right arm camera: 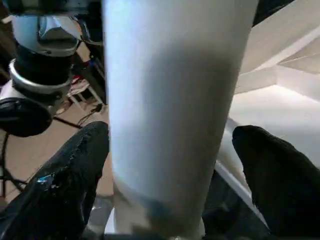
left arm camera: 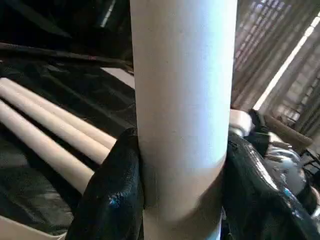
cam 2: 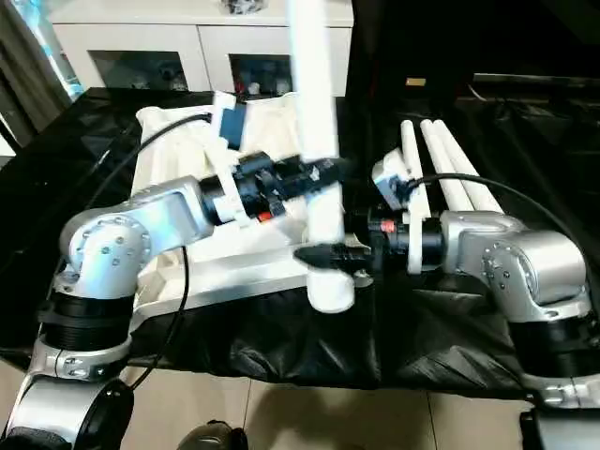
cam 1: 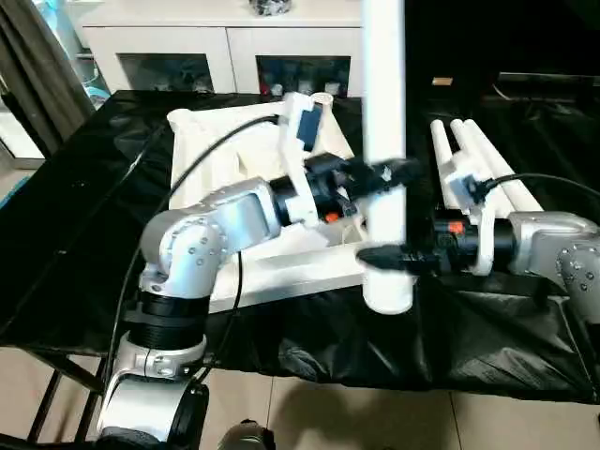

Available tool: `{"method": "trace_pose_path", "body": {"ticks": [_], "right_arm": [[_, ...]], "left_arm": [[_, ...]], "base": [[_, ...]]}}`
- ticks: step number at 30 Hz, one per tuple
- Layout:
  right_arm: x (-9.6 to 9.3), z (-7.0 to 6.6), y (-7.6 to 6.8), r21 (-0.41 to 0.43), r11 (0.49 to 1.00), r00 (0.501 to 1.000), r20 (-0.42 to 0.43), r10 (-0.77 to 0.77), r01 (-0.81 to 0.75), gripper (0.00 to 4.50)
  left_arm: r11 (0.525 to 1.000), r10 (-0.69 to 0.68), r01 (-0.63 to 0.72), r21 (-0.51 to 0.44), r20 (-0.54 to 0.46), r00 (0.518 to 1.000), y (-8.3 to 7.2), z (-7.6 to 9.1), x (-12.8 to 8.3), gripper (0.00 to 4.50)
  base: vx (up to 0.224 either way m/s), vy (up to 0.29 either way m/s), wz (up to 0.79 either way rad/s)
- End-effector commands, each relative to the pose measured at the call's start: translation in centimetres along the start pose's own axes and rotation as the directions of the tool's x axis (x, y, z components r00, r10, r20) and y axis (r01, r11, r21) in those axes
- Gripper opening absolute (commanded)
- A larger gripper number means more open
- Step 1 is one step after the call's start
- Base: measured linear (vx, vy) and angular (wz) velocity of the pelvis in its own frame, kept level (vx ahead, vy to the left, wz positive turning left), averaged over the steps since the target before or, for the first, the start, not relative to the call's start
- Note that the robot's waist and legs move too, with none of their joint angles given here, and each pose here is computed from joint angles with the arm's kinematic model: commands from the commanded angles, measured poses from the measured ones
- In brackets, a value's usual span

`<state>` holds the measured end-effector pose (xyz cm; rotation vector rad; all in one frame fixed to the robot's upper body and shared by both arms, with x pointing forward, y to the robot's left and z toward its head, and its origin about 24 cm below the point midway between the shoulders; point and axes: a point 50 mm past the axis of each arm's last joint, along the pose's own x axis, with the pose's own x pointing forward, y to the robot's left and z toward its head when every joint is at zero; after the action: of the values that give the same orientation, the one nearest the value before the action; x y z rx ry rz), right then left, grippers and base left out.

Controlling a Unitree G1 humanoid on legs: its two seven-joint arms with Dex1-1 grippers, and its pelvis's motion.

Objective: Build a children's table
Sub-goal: Pick table leg

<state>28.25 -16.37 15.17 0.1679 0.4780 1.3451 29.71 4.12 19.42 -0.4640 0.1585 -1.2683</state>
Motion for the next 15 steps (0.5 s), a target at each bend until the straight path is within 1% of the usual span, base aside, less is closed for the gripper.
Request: {"method": "trace_pose_path", "body": {"ticks": [1,5,6,8,9,10,11,12,13,15], "right_arm": [[-0.05,0.28,0.11,-0.005,1.0,1.0,-0.015,0.02,-0.02,4.33],[0.0,0.2,0.09,0.003,0.999,0.999,-0.024,0.035,-0.034,4.33],[0.0,0.18,0.08,0.003,0.999,0.999,-0.026,0.037,-0.037,4.04],[0.06,0.04,0.04,0.006,0.999,0.999,-0.036,0.041,-0.041,4.04],[0.1,-0.04,0.0,0.007,0.999,0.998,-0.039,0.042,-0.041,3.93],[0.1,-0.04,0.0,0.007,0.999,0.998,-0.039,0.042,-0.041,3.93],[0.14,-0.17,-0.1,0.009,0.999,0.998,-0.041,0.039,-0.038,3.72],[0.14,-0.19,-0.11,0.01,0.999,0.998,-0.041,0.039,-0.038,3.72],[0.14,-0.27,-0.13,0.011,0.999,0.998,-0.043,0.039,-0.039,3.57],[0.12,-0.35,-0.13,0.014,0.999,0.998,-0.044,0.04,-0.04,3.5]], "left_arm": [[0.999,-0.033,0.033,0.023,-0.006,0.999,-0.47,0.52,0.19,1.88],[0.999,-0.048,0.048,0.025,-0.011,0.999,-0.61,0.49,0.3,1.88],[0.998,-0.049,0.05,0.025,-0.012,0.999,-0.62,0.48,0.31,1.88],[0.998,-0.053,0.053,0.026,-0.013,0.999,-0.64,0.48,0.33,1.88],[0.998,-0.056,0.056,0.026,-0.014,0.998,-0.66,0.48,0.33,1.88],[0.998,-0.056,0.056,0.026,-0.014,0.998,-0.66,0.48,0.33,1.88],[0.998,-0.059,0.06,0.027,-0.017,0.998,-0.67,0.46,0.34,1.88],[0.998,-0.059,0.06,0.027,-0.018,0.998,-0.67,0.45,0.34,1.88],[0.998,-0.059,0.06,0.026,-0.019,0.998,-0.64,0.42,0.36,1.88],[0.998,-0.059,0.059,0.027,-0.022,0.998,-0.63,0.38,0.38,1.88]], "base": [[0.0,0.0,0.0],[0.0,0.0,0.0],[0.0,0.0,0.0],[0.0,0.0,0.0],[0.0,0.0,0.0],[0.0,0.0,0.0],[0.0,0.0,0.0],[0.0,0.0,0.0],[0.0,0.0,0.0],[0.0,0.0,0.0]]}}
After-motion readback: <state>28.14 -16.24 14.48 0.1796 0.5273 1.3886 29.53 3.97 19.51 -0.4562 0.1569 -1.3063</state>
